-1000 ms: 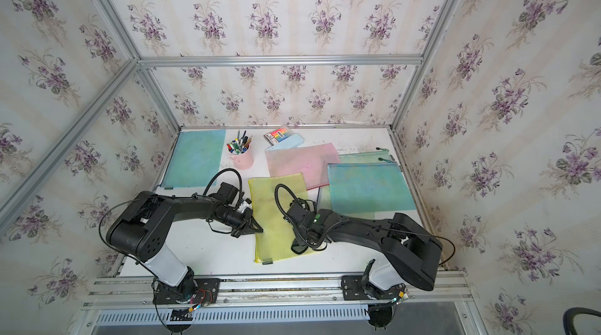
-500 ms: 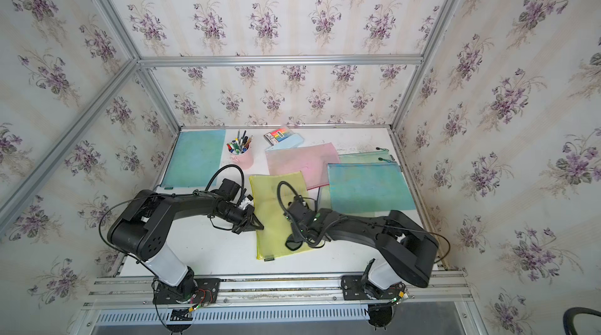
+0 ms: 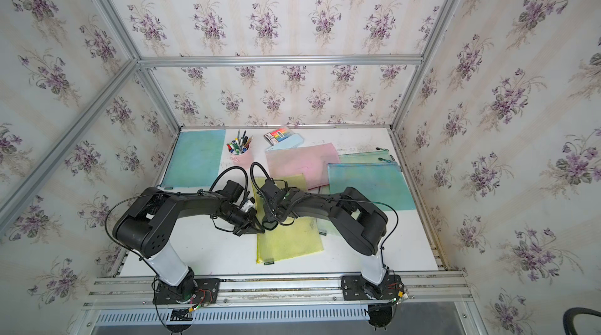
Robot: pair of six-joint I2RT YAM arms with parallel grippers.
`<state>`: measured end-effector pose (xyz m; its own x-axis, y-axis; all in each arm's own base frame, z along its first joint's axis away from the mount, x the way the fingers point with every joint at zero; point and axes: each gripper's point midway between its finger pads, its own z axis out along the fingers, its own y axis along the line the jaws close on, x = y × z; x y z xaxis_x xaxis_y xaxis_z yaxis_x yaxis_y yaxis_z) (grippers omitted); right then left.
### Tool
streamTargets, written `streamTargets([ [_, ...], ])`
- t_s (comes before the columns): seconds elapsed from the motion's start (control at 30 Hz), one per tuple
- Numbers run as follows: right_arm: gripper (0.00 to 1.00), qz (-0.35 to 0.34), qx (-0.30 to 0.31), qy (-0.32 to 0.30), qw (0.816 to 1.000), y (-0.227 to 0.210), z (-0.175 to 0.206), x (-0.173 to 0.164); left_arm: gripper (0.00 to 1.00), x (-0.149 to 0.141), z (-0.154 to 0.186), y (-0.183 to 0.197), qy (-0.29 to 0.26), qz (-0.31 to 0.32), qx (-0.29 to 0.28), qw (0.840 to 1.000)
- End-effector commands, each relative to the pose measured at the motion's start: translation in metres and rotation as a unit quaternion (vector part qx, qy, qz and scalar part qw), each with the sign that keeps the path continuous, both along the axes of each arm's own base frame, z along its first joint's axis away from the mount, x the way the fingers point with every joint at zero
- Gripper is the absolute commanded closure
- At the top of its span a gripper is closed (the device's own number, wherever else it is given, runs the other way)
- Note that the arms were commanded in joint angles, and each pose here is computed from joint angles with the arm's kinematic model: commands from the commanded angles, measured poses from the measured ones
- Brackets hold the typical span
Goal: Wipe the document bag
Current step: Wipe the dirt from the document bag, then adjust the document bag at the center of the board.
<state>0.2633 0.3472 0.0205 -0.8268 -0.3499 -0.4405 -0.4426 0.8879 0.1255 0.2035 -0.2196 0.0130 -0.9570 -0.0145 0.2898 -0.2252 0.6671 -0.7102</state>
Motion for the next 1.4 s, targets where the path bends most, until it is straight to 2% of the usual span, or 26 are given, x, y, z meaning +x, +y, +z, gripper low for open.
streamTargets([
  [0.0,0.89,-0.039,-0.103,-0.005,0.994,-0.065,-0.02,-0.002,0.93,0.0,-0.002,0.003,0.001,0.006,0.013,1.0],
  [0.1,0.88,-0.11,-0.101,0.007,0.989,-0.127,-0.018,0.006,0.93,-0.002,-0.002,0.004,0.002,0.005,0.015,1.0],
  [0.17,0.88,-0.127,-0.084,-0.01,0.988,-0.138,-0.002,0.02,0.93,-0.004,-0.002,0.005,0.003,0.002,0.018,1.0],
  [0.23,0.87,-0.098,-0.036,-0.022,0.994,-0.109,0.015,0.032,0.93,-0.004,-0.002,0.005,0.004,0.0,0.02,1.0],
  [0.37,0.88,0.011,0.097,-0.013,0.995,-0.001,0.043,0.036,0.93,-0.005,-0.002,0.005,0.006,-0.008,0.023,1.0],
  [0.47,0.87,0.061,0.14,-0.02,0.988,0.053,0.056,0.04,0.93,-0.004,-0.006,0.006,0.005,-0.012,0.032,0.999],
  [0.6,0.87,0.074,0.158,-0.021,0.984,0.079,0.046,0.051,0.93,-0.004,-0.008,0.007,0.004,-0.016,0.038,0.999],
  [0.7,0.87,0.032,0.107,-0.02,0.994,0.059,0.019,0.066,0.93,-0.002,-0.005,0.007,-0.003,-0.021,0.044,0.999],
  [0.83,0.87,-0.062,0.066,-0.023,0.996,-0.008,0.001,0.095,0.93,0.0,0.004,0.012,-0.02,-0.026,0.06,0.998],
  [0.93,0.87,-0.107,0.042,-0.052,0.992,-0.049,0.018,0.112,0.93,-0.001,0.012,0.021,-0.034,-0.03,0.087,0.995],
  [1.03,0.87,-0.113,0.028,-0.083,0.99,-0.065,0.046,0.115,0.93,-0.002,0.027,0.035,-0.053,-0.037,0.13,0.989],
  [1.2,0.87,-0.12,0.035,-0.121,0.985,-0.077,0.086,0.113,0.92,-0.005,0.075,0.072,-0.103,-0.045,0.224,0.968],
  [1.37,0.86,-0.13,0.027,-0.133,0.982,-0.091,0.095,0.11,0.9,-0.008,0.138,0.118,-0.164,-0.038,0.319,0.933],
])
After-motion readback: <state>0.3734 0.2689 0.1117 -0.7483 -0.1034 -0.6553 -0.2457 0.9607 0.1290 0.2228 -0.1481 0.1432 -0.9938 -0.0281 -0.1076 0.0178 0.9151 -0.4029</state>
